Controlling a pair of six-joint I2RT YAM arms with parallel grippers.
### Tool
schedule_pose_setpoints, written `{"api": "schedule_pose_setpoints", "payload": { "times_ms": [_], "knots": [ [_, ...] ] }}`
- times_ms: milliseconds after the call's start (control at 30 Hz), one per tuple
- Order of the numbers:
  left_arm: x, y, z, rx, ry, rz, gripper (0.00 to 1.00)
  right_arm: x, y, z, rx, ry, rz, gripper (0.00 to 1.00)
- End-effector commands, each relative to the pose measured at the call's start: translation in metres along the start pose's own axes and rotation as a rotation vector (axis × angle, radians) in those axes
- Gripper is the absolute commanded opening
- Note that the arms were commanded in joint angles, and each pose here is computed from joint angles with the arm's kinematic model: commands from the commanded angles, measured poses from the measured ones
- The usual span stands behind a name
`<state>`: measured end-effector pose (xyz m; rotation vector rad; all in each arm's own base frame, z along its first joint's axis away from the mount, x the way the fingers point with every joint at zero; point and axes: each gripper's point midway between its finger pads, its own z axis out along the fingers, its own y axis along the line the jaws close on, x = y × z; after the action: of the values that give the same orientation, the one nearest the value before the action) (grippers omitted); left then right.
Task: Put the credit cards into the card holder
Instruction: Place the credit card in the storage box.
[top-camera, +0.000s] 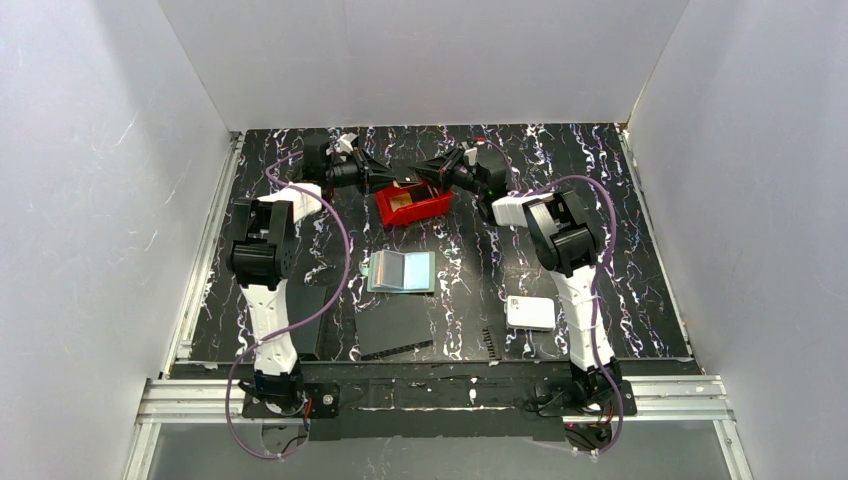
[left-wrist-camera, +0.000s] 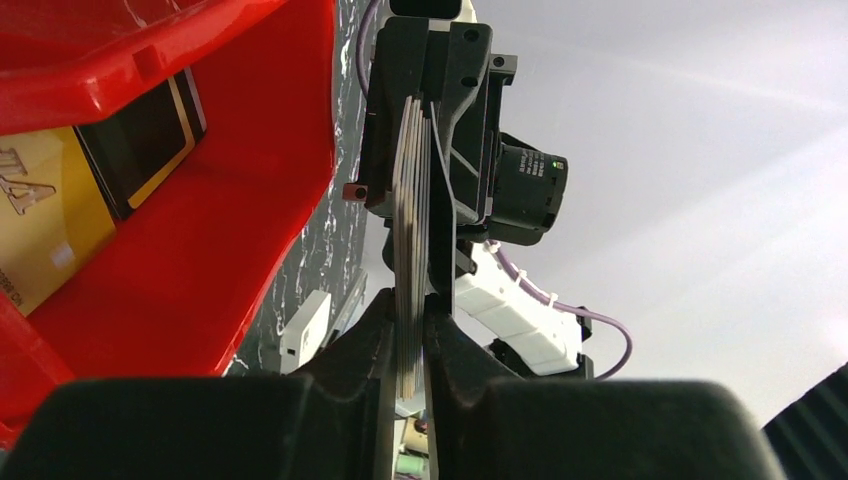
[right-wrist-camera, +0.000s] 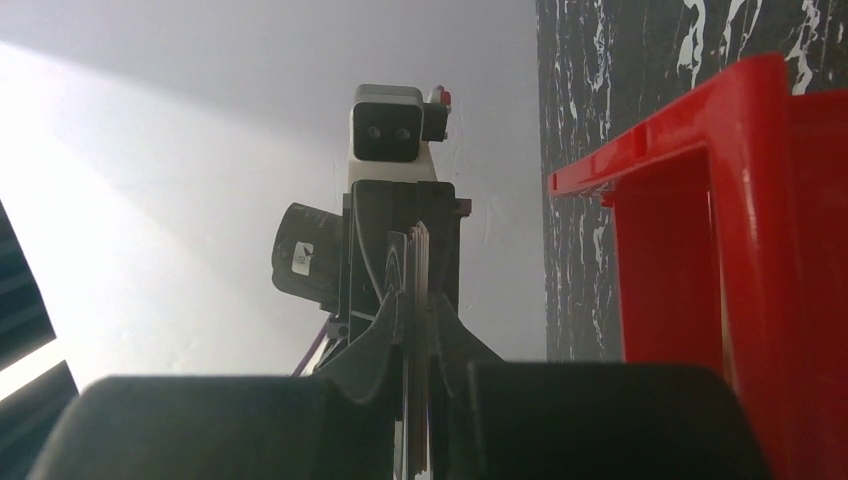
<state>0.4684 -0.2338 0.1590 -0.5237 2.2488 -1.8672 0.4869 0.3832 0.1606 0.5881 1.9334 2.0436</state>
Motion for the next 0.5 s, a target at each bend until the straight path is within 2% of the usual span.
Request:
{"api": "schedule_pose_setpoints", "payload": {
  "times_ms": [0,467],
  "knots": [
    [-0.0010,-0.0075,0.0052,0.015,0.016,0.085,0.00,0.0282,0.0584,0.0038,-0.113,0.086,-0.150,0.02],
    [0.0016,-0.0102,0.0001,0.069,0.050,0.189,0.00,0.0301,0.0657,-0.0006,-0.130,0.122,-0.241,0.36]
  ]
}}
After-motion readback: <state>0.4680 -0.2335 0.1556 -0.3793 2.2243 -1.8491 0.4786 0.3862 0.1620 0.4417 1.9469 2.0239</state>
